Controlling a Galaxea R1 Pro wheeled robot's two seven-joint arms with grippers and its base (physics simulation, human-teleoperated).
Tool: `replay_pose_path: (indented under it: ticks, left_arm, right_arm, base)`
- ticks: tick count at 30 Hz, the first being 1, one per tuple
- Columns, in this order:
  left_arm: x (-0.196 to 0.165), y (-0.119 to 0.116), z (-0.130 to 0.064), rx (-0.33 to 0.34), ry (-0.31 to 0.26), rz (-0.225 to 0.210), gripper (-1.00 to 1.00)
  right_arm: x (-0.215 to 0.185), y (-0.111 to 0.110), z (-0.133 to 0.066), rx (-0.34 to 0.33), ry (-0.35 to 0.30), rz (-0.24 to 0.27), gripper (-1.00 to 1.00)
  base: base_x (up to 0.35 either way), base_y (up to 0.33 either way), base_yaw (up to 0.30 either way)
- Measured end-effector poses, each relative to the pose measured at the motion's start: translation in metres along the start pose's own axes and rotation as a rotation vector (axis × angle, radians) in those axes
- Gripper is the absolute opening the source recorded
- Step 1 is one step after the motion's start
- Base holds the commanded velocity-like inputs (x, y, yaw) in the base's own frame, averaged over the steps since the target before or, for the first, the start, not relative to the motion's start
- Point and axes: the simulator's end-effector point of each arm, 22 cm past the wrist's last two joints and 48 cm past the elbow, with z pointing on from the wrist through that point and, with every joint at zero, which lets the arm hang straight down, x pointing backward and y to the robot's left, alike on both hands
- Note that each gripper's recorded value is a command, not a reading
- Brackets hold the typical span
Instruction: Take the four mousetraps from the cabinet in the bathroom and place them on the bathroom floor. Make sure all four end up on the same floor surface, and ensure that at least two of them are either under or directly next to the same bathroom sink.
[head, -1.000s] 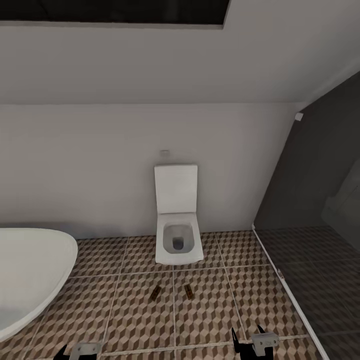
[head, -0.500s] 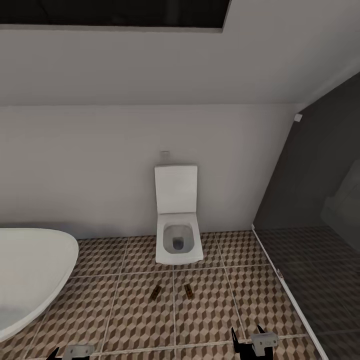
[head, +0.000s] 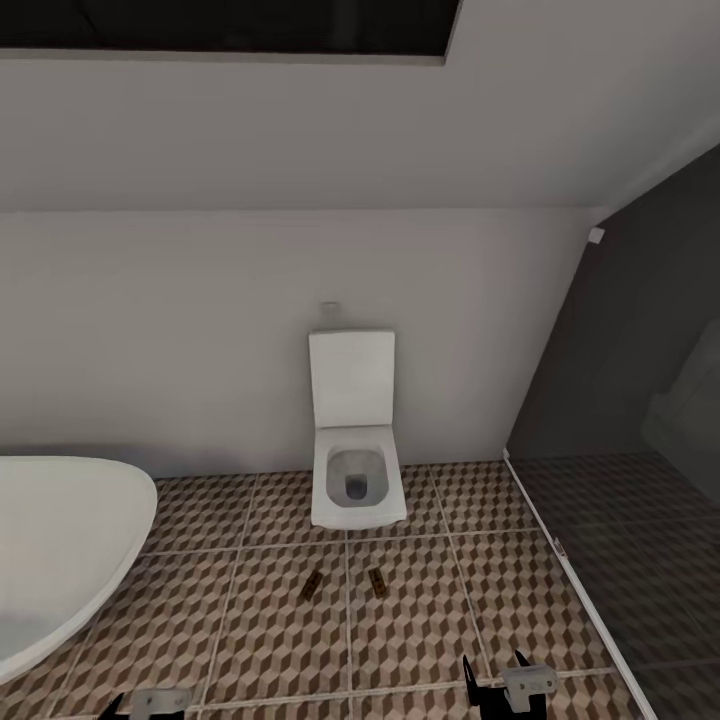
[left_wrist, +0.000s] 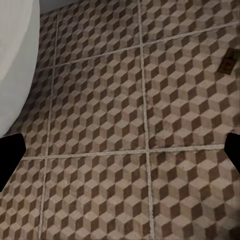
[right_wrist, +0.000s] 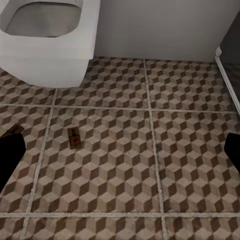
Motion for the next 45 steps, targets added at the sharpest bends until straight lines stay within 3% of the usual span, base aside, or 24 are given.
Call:
replay_pose_path:
  ticks: [5,8,12,15,22,27,37,42,44,45]
  left_arm:
    - [-0.003,-0.008,-0.001,-0.026,0.000,-0.003,1.00]
    - [-0.005,-0.006,-0.005,-0.108,0.006,-0.006,1.00]
    - [-0.004,0.007,-0.021,-0.287,0.024,-0.011,1.00]
    - [-0.002,0.014,-0.029,-0.351,0.035,-0.012,1.00]
    - [-0.002,0.031,-0.036,-0.436,0.035,-0.011,1.00]
    - [-0.011,0.048,-0.033,-0.487,0.010,-0.008,1.00]
    - [-0.039,0.109,-0.040,-0.722,-0.075,-0.009,1.00]
    - [-0.039,0.112,-0.042,-0.732,-0.077,-0.011,1.00]
    - [-0.036,0.106,-0.039,-0.702,-0.069,-0.010,1.00]
    - [-0.031,0.097,-0.035,-0.652,-0.055,-0.007,1.00]
  right_arm:
    - [0.000,0.000,0.000,0.000,0.001,0.000,1.00]
    - [0.000,0.000,0.000,0.001,0.001,0.000,1.00]
    - [0.000,0.000,0.000,0.001,0.001,0.001,1.00]
    - [0.000,0.000,0.000,0.001,0.001,0.001,1.00]
    - [0.000,0.000,0.000,0.001,0.001,0.000,1.00]
    - [0.000,0.000,0.000,0.002,0.001,0.000,1.00]
    - [0.000,0.000,0.000,0.002,0.001,0.000,1.00]
    - [0.000,0.000,0.000,0.002,0.001,0.000,1.00]
    - [0.000,0.000,0.000,0.002,0.001,0.000,1.00]
    - [0.000,0.000,0.000,0.002,0.001,0.000,1.00]
  base:
    - [0.000,0.000,0.000]
    - [0.000,0.000,0.000]
    - [0.000,0.000,0.000]
    - [0.000,0.000,0.000]
    - [0.000,0.000,0.000]
    - [0.000,0.000,0.000]
    - [0.000,0.000,0.000]
    - [0.000,0.000,0.000]
    - [0.000,0.000,0.000]
    - [0.000,0.000,0.000]
